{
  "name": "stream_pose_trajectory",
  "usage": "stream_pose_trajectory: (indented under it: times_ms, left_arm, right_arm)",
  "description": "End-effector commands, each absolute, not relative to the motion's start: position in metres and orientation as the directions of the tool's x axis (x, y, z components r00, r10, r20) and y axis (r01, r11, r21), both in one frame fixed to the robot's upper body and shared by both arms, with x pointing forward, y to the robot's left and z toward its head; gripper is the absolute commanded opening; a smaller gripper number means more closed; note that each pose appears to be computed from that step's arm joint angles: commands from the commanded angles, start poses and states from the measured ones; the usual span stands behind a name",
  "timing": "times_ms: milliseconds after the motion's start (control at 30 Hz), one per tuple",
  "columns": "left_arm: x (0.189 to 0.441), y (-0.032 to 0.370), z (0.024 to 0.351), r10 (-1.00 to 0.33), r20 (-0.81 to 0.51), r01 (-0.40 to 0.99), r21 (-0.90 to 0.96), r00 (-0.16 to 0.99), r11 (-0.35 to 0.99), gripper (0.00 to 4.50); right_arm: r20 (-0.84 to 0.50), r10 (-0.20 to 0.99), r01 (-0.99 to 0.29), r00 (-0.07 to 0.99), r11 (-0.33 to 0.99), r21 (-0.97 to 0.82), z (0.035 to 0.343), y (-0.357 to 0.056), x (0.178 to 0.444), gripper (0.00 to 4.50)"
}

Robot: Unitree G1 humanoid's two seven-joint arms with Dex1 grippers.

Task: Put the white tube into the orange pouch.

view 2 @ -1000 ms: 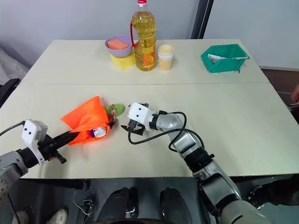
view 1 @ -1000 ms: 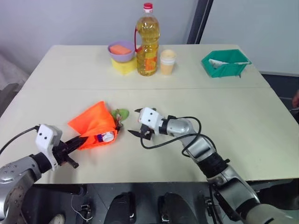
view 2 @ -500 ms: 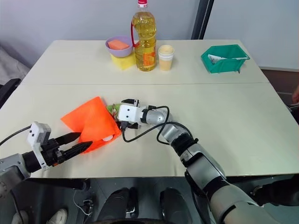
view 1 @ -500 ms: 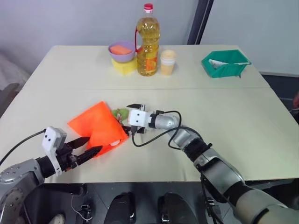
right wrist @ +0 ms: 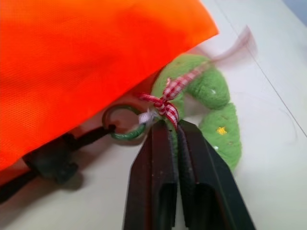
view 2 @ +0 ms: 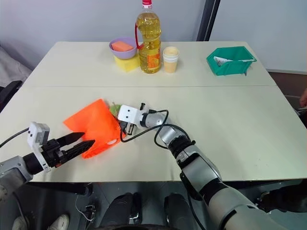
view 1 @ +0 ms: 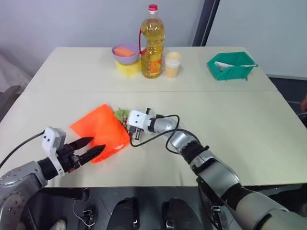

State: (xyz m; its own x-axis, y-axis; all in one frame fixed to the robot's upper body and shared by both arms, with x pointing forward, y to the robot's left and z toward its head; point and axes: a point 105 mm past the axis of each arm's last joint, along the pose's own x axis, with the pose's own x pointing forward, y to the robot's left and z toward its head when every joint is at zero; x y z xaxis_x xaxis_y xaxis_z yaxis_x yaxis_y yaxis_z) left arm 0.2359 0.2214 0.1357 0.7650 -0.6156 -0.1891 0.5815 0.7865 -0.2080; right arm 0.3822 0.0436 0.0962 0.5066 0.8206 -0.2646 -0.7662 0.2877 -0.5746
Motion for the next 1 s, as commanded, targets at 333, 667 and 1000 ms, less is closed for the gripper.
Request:
stream_pose_trajectory:
  times_ms: [333, 667, 1000]
  left_arm:
    - [0.25, 0.188, 0.167, -0.702, -0.073, 0.685, -0.167, 0.708, 0.709, 3.74]
    - [0.286, 0.171, 0.174, -0.781, -0.022, 0.76, -0.218, 0.624, 0.613, 4.28]
    - [0.337, 0.171, 0.185, -0.827, 0.023, 0.808, -0.235, 0.561, 0.541, 4.47]
  right_arm:
    - [-0.203, 0.73, -0.713, 0.652, 0.5, -0.492, 0.139, -0.086, 0.335, 0.09]
    - [-0.178, 0.636, -0.642, 0.751, 0.642, -0.42, 0.169, -0.146, 0.299, 0.0]
    - [-0.089, 0.608, -0.573, 0.789, 0.675, -0.465, 0.197, -0.147, 0.291, 0.0]
